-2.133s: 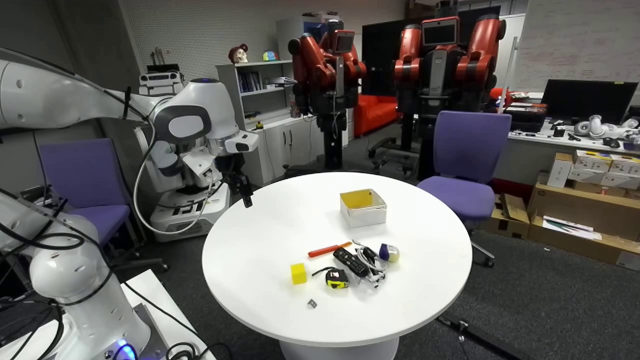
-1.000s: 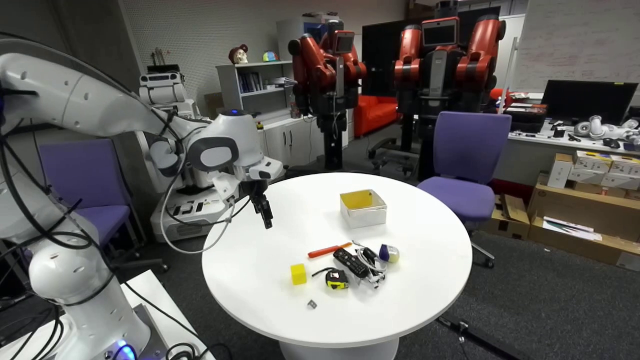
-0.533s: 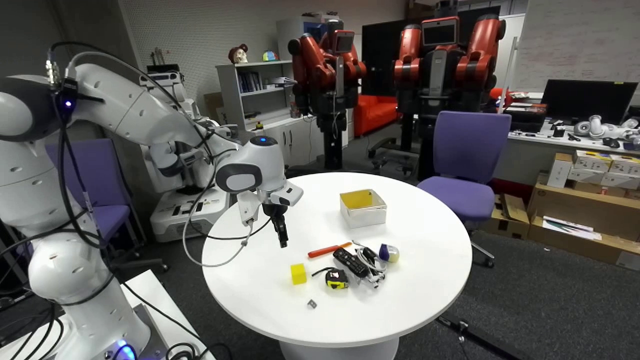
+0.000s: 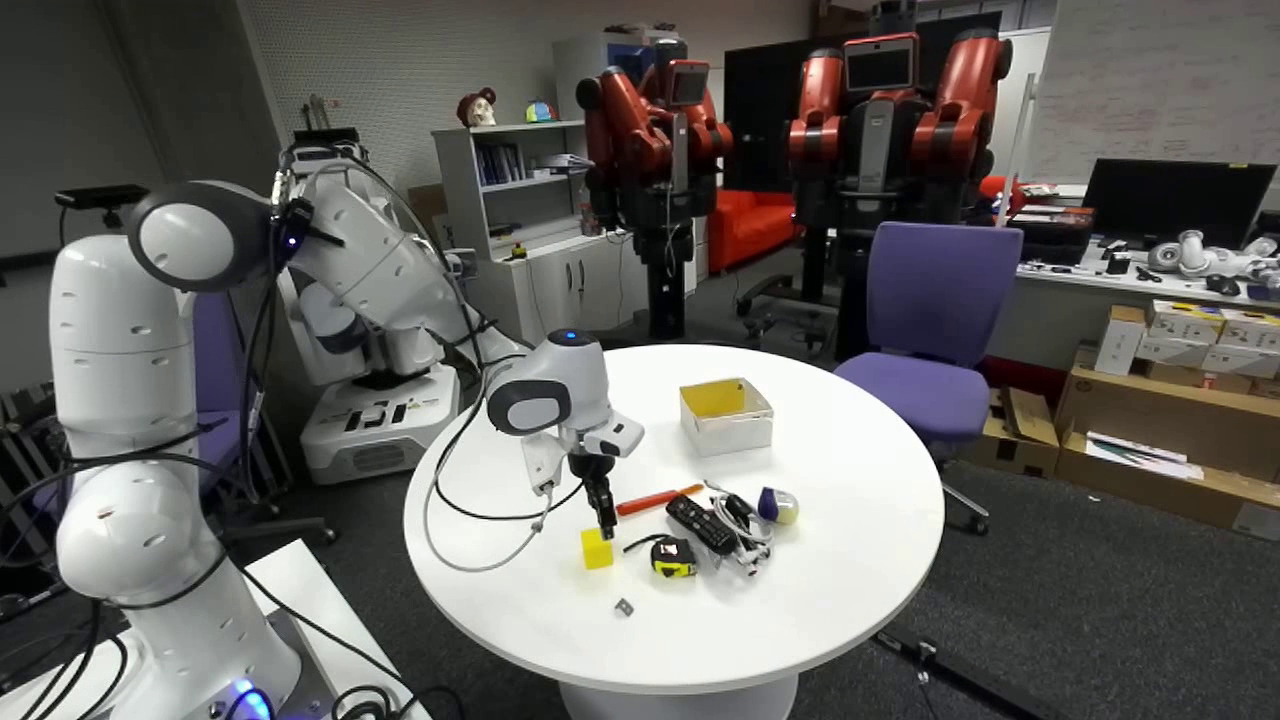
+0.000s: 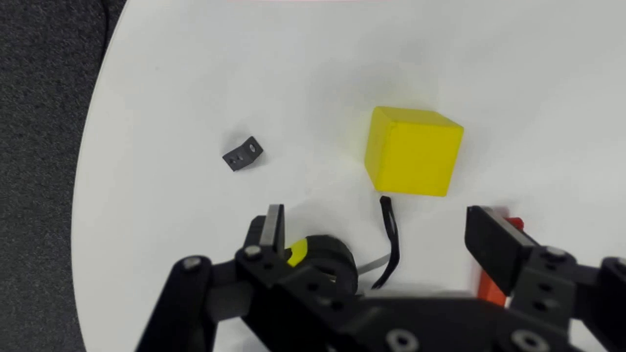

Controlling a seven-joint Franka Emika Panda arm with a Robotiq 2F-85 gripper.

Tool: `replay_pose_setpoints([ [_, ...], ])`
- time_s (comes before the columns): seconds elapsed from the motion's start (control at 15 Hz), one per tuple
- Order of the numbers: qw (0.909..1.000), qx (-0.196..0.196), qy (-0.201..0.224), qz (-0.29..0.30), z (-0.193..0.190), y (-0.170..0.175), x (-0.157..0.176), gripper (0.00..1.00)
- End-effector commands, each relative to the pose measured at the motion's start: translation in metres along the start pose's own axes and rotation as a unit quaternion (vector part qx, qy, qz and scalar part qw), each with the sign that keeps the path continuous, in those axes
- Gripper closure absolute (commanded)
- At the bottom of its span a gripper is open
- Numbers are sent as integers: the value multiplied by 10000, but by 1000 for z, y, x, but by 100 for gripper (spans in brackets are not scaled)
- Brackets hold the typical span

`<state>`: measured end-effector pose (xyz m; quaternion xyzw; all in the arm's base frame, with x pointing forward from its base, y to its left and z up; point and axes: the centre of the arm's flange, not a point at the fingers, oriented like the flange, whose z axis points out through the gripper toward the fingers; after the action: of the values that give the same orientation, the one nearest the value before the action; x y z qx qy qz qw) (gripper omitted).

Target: Push the yellow block off the table.

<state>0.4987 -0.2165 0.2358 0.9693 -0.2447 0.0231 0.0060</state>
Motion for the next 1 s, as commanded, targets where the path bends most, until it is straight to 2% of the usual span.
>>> replay_pose_setpoints([
  [0.0,9999,-116,43,35,24,-13,28,0],
  [0.4,9986,124,11,514,45,-41,49,0],
  [0.93,9959,76,-795,413,62,-48,39,0],
])
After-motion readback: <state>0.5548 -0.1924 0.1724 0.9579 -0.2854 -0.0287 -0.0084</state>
